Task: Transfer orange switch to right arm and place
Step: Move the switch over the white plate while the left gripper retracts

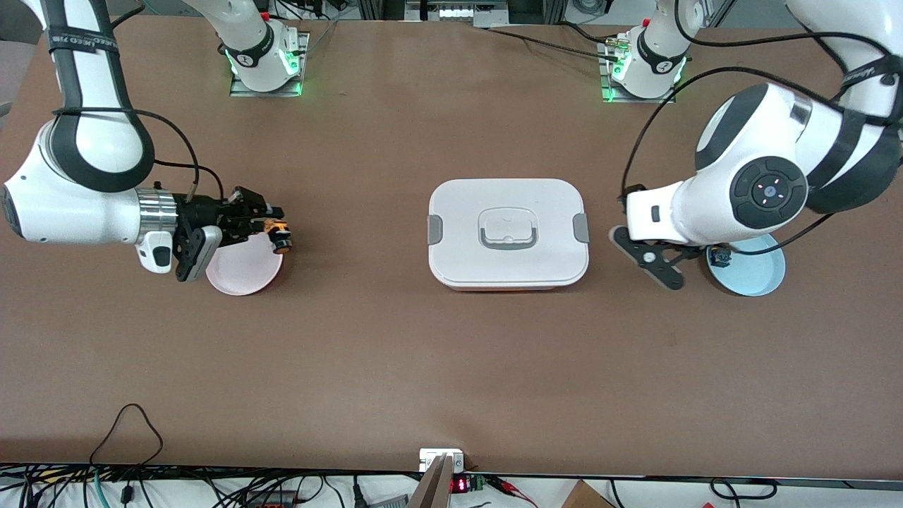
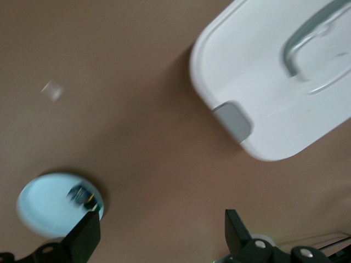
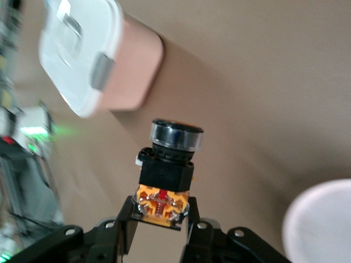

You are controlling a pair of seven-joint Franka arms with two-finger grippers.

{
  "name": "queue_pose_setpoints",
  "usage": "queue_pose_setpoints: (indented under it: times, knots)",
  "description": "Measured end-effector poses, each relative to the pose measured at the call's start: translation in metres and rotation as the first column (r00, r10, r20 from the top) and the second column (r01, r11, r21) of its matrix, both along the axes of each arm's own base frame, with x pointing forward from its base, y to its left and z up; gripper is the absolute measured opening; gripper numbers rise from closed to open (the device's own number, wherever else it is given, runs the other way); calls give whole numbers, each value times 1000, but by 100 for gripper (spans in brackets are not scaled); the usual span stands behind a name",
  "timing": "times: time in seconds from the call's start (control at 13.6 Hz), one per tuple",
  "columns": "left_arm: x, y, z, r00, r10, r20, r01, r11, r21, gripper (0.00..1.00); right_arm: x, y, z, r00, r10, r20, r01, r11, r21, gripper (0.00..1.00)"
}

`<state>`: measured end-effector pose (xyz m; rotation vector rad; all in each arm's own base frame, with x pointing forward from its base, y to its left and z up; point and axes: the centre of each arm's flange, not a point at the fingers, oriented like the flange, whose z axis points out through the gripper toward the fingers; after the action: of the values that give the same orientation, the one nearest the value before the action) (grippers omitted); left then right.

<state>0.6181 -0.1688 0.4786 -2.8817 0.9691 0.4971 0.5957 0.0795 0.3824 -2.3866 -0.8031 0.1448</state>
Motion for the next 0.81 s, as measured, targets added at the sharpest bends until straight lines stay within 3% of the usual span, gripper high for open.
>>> queue_pose_setpoints:
  times: [0.15, 0.29, 0.37, 0.59, 0.66, 0.81]
  knots:
    - [4, 19, 24, 998, 43, 40, -47, 994, 99, 100, 0, -13, 10, 985, 160, 69, -149, 979, -139, 40]
    - [11, 48, 48, 985, 137, 103, -149, 982, 120, 100, 4, -24, 19, 933, 333, 139, -287, 918, -274, 40]
    - [15, 70, 60, 966, 219, 137, -234, 967, 102, 100, 7, -29, 25, 892, 421, 165, -351, 875, -335, 40]
    - [14, 127, 90, 867, 441, 234, -446, 894, -31, 100, 18, -38, 33, 733, 645, 216, -495, 724, -481, 40]
    - [7, 138, 97, 840, 478, 257, -480, 875, -58, 100, 21, -40, 29, 686, 691, 227, -522, 685, -508, 40]
    - [-19, 151, 116, 799, 517, 308, -517, 851, -88, 100, 18, -42, 6, 622, 747, 235, -559, 634, -534, 40]
